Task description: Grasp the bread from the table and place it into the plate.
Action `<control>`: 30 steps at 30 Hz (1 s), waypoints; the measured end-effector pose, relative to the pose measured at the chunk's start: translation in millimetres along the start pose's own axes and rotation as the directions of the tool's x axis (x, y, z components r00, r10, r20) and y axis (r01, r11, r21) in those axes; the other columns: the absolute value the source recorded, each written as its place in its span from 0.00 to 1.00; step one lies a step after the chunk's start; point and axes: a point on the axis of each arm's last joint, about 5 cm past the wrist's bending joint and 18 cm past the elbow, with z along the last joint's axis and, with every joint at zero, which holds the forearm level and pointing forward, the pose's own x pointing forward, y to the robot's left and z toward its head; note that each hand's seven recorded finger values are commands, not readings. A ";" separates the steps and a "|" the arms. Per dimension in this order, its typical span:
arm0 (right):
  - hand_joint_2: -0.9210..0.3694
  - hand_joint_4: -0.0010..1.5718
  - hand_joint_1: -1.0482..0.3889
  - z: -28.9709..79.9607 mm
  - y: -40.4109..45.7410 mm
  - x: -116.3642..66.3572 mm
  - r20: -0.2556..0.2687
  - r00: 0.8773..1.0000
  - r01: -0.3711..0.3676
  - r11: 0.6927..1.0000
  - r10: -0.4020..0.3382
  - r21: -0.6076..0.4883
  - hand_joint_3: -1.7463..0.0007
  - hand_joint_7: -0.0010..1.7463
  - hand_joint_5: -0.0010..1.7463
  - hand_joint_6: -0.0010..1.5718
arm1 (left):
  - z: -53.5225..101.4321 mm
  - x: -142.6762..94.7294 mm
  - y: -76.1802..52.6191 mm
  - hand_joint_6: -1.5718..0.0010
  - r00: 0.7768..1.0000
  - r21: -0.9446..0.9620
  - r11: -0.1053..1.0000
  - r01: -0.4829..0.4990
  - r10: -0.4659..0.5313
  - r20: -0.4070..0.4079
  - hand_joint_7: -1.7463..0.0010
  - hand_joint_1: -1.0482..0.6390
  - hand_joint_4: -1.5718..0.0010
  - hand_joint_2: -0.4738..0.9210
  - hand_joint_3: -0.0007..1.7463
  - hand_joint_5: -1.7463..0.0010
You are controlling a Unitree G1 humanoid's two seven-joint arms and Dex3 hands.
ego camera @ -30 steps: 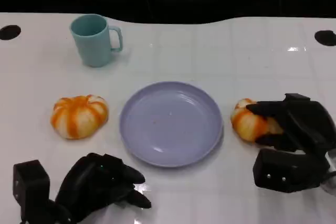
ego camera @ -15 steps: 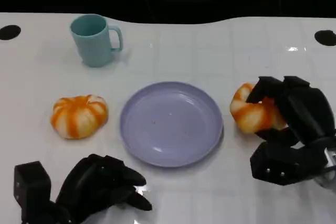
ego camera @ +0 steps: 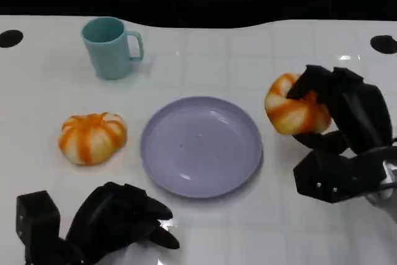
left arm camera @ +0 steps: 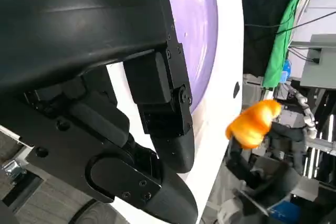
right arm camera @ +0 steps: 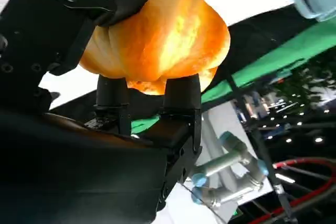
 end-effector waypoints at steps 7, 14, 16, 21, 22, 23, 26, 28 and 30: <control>0.52 0.62 0.63 17.5 7.9 10.1 0.091 0.989 -0.126 0.990 0.120 0.061 0.15 0.95 1.00 0.49 | 0.5 -0.3 0.4 0.00 1.000 0.002 1.000 0.000 0.000 0.000 0.97 0.00 0.00 0.87 0.00 0.86; 0.51 0.62 0.61 36.9 17.0 17.2 0.189 0.959 -0.232 0.968 0.211 0.095 0.15 0.93 1.00 0.49 | 0.3 -0.7 0.0 0.00 1.000 0.001 1.000 -0.003 0.003 -0.001 0.97 0.00 0.00 0.87 0.00 0.86; 0.50 0.62 0.62 40.4 18.8 18.0 0.204 0.953 -0.248 0.963 0.224 0.102 0.16 0.92 1.00 0.50 | 0.3 -0.9 0.0 0.00 1.000 0.001 1.000 -0.006 0.006 -0.001 0.97 0.00 0.00 0.87 0.00 0.86; 0.50 0.61 0.64 47.8 24.5 18.6 0.232 0.942 -0.277 0.953 0.244 0.120 0.18 0.94 1.00 0.49 | -1.0 -3.4 -0.4 0.00 1.000 0.000 1.000 -0.009 0.009 -0.005 0.98 0.00 0.00 0.88 0.00 0.86; 0.49 0.60 0.64 49.8 26.3 18.8 0.238 0.939 -0.283 0.951 0.249 0.125 0.19 0.94 1.00 0.48 | -1.4 -3.9 -0.5 0.00 1.000 -0.001 1.000 -0.010 0.010 -0.006 0.98 0.00 0.00 0.87 0.00 0.86; 0.49 0.60 0.64 51.9 28.4 19.5 0.242 0.936 -0.291 0.948 0.254 0.129 0.19 0.94 1.00 0.48 | -1.6 -4.2 -0.5 0.00 1.000 -0.001 1.000 -0.011 0.011 -0.007 0.98 0.00 0.00 0.87 0.00 0.86; 0.47 0.58 0.64 58.1 33.7 22.2 0.255 0.927 -0.316 0.939 0.276 0.133 0.20 0.93 1.00 0.48 | -1.2 -4.1 -0.8 0.00 1.000 -0.001 1.000 -0.009 0.009 -0.006 0.98 0.00 0.00 0.88 0.00 0.86; 0.46 0.57 0.64 61.4 37.0 23.9 0.252 0.925 -0.326 0.935 0.285 0.140 0.20 0.91 1.00 0.48 | -1.1 -4.3 -1.1 0.00 1.000 0.000 1.000 -0.008 0.008 -0.006 0.98 0.00 0.00 0.87 0.00 0.86; 0.45 0.56 0.64 63.0 39.5 24.7 0.251 0.921 -0.338 0.930 0.297 0.143 0.21 0.88 1.00 0.49 | -0.9 -4.3 -1.3 0.00 1.000 0.001 1.000 -0.007 0.007 -0.005 0.98 0.00 0.00 0.88 0.00 0.86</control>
